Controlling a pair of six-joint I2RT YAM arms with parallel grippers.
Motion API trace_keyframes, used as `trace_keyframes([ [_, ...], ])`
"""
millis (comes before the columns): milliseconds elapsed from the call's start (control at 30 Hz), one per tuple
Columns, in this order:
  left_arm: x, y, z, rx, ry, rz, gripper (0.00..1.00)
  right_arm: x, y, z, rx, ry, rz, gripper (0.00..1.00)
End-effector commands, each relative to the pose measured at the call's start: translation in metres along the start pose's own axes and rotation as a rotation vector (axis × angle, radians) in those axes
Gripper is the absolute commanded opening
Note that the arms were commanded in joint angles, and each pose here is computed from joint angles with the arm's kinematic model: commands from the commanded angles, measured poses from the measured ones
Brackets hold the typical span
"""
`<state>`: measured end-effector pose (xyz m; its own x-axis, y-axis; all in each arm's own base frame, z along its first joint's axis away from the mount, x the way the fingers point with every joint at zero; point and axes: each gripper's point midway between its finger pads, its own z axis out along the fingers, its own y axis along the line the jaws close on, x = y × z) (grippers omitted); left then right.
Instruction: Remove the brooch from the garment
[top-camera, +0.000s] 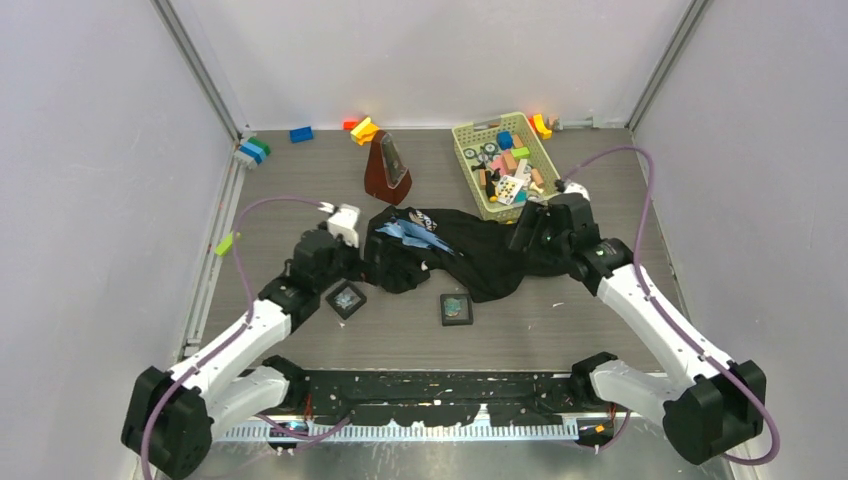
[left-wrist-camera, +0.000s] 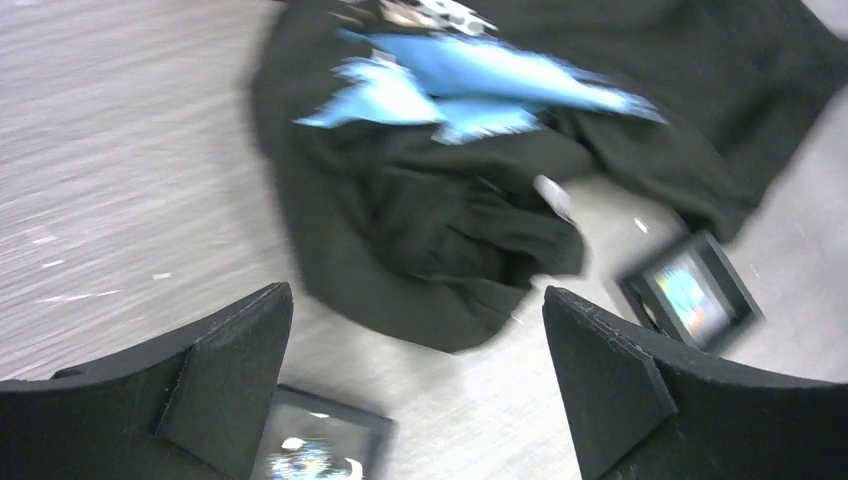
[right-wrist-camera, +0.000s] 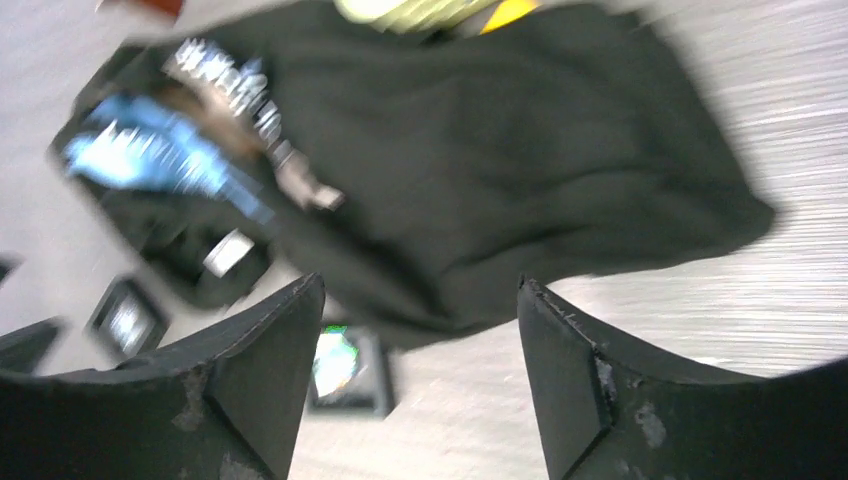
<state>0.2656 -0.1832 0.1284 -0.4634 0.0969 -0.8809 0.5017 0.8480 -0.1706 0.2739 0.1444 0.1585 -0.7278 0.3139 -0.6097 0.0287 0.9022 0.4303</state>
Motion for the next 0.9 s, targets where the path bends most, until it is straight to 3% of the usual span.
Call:
trace_keyframes([
  [0, -0.033, 0.071, -0.015, -0.234, -0.08, -0.146, 1.0, -0.064, -0.072, -0.011, 0.331, -0.283, 0.007, 0.79],
  [100, -0.037, 0.111, -0.021, -0.343, -0.103, -0.212, 1.0, -0.082, -0.11, -0.018, 0.48, -0.406, -0.013, 0.8],
  [233, -0.035, 0.155, -0.027, -0.481, -0.136, -0.237, 1.0, -0.102, -0.137, -0.014, 0.47, -0.609, 0.03, 0.94],
  [333, -0.028, 0.183, -0.025, -0.586, -0.15, -0.192, 1.0, -0.093, -0.147, 0.004, 0.371, -0.626, 0.069, 0.92],
  [433, -0.02, 0.195, -0.016, -0.612, -0.179, -0.103, 1.0, -0.107, -0.165, 0.002, 0.383, -0.73, 0.019, 0.88],
  [567, 0.002, 0.211, -0.003, -0.648, -0.189, -0.048, 0.99, -0.101, -0.196, 0.015, 0.382, -0.714, 0.011, 0.84],
  [667, -0.01, 0.22, 0.002, -0.663, -0.239, -0.018, 0.94, -0.092, -0.202, 0.035, 0.318, -0.671, 0.019, 0.81],
  [867, 0.006, 0.23, 0.019, -0.674, -0.252, 0.0, 0.95, -0.102, -0.209, 0.046, 0.32, -0.729, -0.051, 0.81],
])
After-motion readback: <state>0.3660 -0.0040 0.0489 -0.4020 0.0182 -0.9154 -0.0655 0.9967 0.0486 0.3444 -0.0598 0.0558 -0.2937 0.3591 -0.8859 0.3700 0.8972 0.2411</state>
